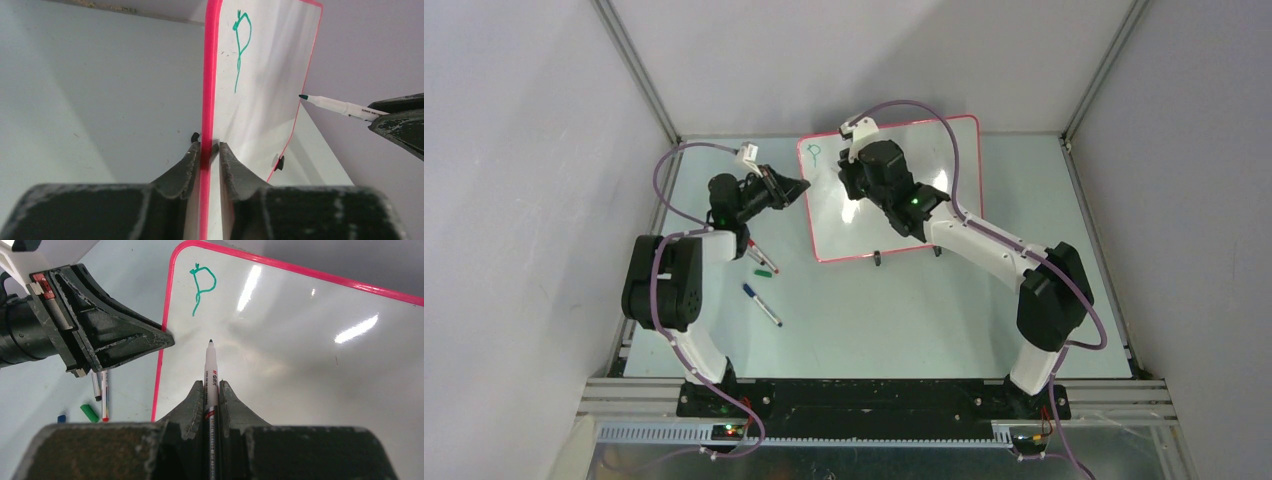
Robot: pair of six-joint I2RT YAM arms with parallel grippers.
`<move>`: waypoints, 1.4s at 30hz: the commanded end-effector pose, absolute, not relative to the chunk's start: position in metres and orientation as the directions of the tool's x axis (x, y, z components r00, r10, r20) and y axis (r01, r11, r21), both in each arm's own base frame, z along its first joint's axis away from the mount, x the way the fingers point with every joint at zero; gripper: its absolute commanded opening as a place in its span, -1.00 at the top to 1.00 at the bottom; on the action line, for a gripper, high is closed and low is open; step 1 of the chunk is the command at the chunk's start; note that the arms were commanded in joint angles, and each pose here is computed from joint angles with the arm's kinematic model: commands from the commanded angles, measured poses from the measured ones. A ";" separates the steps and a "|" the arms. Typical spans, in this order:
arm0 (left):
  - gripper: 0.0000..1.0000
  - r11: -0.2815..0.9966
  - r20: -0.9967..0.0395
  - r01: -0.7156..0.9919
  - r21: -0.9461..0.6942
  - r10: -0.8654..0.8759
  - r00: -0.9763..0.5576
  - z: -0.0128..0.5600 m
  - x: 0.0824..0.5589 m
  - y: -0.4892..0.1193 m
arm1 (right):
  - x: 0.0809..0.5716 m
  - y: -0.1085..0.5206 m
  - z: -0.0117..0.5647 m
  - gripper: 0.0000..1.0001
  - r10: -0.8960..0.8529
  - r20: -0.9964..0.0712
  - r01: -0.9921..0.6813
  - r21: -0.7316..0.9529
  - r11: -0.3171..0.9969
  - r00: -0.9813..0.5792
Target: Write a sentence on the whiteboard
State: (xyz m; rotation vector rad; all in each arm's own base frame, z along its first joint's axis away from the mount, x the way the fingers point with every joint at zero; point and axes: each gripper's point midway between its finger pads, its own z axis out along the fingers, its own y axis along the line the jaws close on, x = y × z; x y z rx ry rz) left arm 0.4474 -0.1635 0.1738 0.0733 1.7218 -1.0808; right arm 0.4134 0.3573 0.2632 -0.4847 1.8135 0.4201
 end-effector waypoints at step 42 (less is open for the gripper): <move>0.96 0.539 -0.795 0.584 -0.607 -0.428 -0.430 0.191 0.450 -0.178 | 0.440 0.374 0.339 1.00 0.049 -0.989 -0.550 0.120 0.826 -0.143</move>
